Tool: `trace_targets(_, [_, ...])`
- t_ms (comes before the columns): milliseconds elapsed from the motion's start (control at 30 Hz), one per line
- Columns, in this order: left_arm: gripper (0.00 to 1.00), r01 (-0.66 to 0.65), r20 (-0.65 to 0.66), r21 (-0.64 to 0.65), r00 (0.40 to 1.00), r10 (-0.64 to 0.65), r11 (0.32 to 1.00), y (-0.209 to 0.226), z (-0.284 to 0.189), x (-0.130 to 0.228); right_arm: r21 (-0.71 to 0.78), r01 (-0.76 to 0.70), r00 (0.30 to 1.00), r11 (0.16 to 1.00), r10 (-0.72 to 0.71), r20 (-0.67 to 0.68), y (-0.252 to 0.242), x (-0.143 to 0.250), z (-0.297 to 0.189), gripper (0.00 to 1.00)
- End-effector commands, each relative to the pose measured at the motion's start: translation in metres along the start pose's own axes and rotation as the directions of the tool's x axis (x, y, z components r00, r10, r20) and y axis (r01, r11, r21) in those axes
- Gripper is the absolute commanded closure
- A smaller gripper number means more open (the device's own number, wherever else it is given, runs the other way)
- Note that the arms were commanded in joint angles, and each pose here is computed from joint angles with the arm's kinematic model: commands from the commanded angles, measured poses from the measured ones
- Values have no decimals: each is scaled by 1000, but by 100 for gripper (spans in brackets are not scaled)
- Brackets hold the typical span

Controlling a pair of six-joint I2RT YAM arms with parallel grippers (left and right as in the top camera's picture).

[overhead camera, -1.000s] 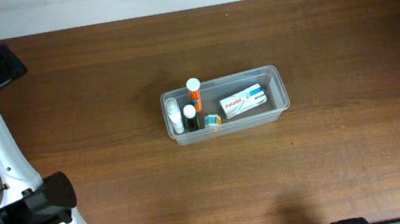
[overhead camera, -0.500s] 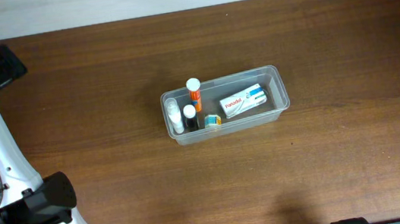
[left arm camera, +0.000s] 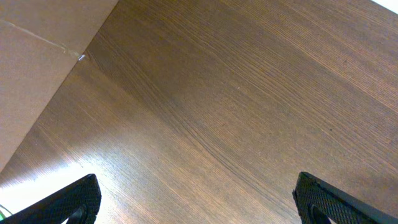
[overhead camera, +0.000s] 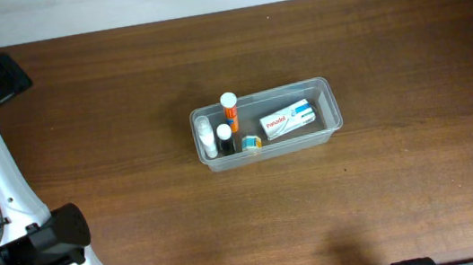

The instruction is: Pack container

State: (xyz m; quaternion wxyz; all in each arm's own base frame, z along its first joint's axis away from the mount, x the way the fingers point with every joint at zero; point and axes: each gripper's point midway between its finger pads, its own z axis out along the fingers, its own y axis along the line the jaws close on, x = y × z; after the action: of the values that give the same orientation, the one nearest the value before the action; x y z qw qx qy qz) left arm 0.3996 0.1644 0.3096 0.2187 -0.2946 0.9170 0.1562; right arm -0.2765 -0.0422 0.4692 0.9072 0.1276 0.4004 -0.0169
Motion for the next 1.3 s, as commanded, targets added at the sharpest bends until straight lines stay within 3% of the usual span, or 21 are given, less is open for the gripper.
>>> trace_targets(0, [0,12,0,-12,1000,-12,1000,2,2,-1,-17,-6,984,1000,3,-177,15,32,38,2])
trace_targets(233, [0,12,0,-12,1000,-12,1000,2,2,-1,97,-66,860,993,107,-499,25,118,111,2])
trace_targets(400, [0,12,0,-12,1000,-12,1000,2,2,-1,139,-121,816,983,179,-549,40,165,173,2])
trace_targets(733, [0,12,0,-12,1000,-12,1000,2,2,-1,-41,-268,780,962,192,-596,96,285,269,2])
trace_targets(867, [0,12,0,-12,1000,-12,1000,2,2,-1,-33,-354,762,935,267,-590,103,331,285,2])
trace_targets(933, [0,12,0,-12,1000,-12,1000,2,2,-1,12,-442,737,897,371,-565,104,344,292,2])
trace_targets(1000, [0,12,0,-12,1000,-12,1000,2,2,-1,79,-541,677,838,489,-550,104,361,295,2])
trace_targets(1033, [0,12,0,-12,1000,-12,1000,2,2,-1,145,-598,614,789,566,-550,102,374,292,2])
trace_targets(1267, [0,12,0,-12,1000,-12,1000,2,2,-1,301,-525,501,796,575,-647,87,444,260,2])
